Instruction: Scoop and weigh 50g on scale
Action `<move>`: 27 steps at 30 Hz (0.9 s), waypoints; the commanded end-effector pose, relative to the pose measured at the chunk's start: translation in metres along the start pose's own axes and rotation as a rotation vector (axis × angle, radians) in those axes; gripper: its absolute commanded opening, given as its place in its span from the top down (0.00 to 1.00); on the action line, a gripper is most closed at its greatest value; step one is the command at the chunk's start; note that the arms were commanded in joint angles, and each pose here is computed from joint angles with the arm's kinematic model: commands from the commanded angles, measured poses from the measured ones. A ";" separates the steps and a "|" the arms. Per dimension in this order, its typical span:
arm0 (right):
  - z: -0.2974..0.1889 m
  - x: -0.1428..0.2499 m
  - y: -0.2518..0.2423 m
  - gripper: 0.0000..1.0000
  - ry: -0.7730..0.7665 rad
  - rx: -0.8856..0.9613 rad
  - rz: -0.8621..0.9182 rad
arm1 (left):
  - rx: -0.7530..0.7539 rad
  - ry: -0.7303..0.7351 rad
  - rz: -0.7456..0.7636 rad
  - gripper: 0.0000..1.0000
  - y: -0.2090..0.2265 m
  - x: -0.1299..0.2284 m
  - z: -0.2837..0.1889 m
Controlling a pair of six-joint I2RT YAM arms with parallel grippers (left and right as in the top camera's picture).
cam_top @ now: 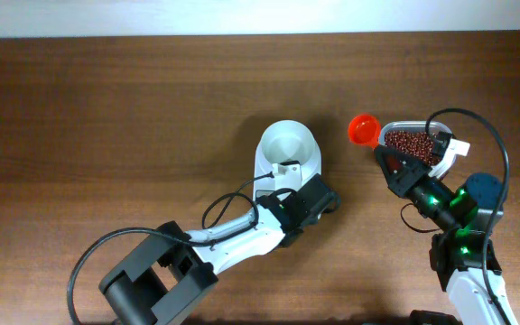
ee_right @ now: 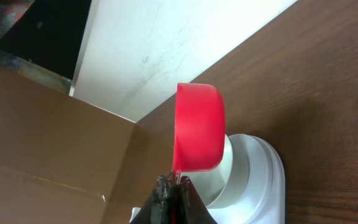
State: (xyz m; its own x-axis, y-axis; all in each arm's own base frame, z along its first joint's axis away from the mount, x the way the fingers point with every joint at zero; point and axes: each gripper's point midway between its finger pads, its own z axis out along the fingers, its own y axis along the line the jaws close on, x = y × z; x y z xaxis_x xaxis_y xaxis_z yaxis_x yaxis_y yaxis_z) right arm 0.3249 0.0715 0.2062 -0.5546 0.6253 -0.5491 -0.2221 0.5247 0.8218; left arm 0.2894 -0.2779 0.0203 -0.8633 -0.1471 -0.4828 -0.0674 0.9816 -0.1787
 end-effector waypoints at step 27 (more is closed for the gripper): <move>-0.001 0.007 0.015 0.96 0.064 -0.074 -0.014 | 0.036 0.171 -0.002 1.00 0.000 0.028 0.011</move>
State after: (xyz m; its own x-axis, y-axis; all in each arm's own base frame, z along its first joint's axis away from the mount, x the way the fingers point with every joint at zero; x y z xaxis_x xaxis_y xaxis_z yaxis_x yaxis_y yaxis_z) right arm 0.3200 0.0781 0.2076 -0.5827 0.6039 -0.5439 -0.2480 0.5052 0.8266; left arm 0.2924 -0.2791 0.0184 -0.8843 -0.1648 -0.4368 -0.0783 0.9747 -0.2091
